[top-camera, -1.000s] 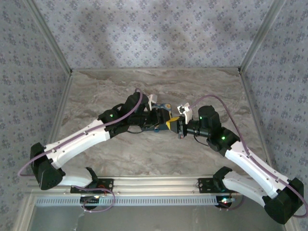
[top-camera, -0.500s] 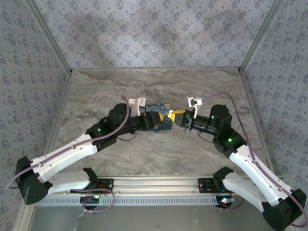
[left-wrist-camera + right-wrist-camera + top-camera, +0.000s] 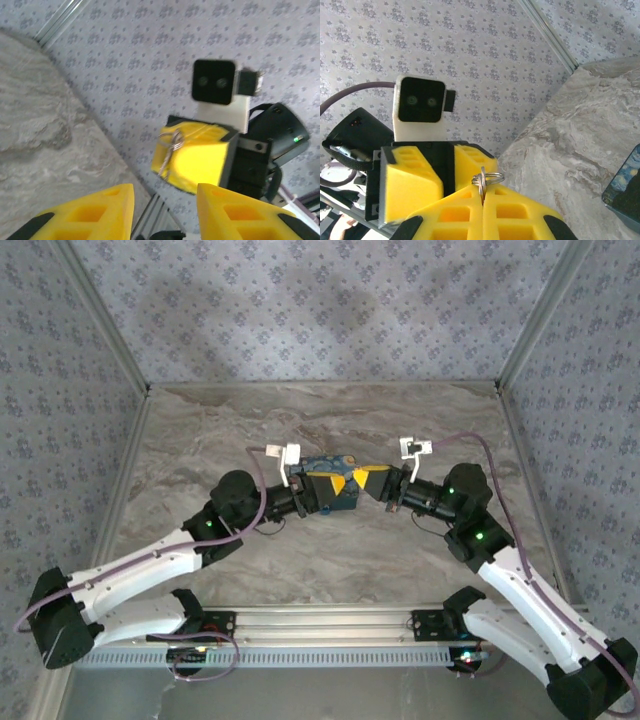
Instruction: Unlock a padlock with a key
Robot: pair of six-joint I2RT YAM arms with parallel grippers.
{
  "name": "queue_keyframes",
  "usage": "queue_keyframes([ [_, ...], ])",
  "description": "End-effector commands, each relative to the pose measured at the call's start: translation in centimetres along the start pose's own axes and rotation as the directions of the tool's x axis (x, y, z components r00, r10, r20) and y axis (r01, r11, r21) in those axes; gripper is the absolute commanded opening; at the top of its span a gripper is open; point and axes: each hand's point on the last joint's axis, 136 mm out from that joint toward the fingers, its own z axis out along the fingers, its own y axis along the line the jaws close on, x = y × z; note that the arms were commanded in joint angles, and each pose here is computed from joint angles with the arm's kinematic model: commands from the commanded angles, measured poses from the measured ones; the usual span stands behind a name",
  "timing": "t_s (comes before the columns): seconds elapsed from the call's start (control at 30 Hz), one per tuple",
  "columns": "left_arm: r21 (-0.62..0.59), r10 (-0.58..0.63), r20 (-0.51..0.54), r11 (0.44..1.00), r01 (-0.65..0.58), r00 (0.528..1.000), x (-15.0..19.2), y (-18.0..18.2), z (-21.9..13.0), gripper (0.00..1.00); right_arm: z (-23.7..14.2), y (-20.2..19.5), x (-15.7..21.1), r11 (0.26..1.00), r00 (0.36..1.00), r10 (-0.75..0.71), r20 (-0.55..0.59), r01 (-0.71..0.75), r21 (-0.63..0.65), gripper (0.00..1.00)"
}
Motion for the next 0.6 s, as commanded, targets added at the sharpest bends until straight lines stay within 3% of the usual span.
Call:
queue_keyframes([
  [0.0,0.112,0.059,0.03,0.992,-0.062,0.998,-0.7,-2.9,-0.4,0.38,-0.4,1.3,-0.7,0.999,1.0,0.004,0.029,-0.003,-0.049,0.0],
  [0.27,0.134,0.066,0.005,0.989,-0.066,0.998,-0.3,-3.5,0.5,0.37,-0.5,2.2,-0.9,0.996,0.999,0.018,0.038,-0.015,-0.086,0.0],
  [0.57,0.154,0.082,-0.007,0.985,-0.08,0.997,-0.3,-4.1,1.2,0.3,-0.6,2.9,-0.6,0.994,0.999,0.016,0.028,-0.013,-0.113,0.0],
])
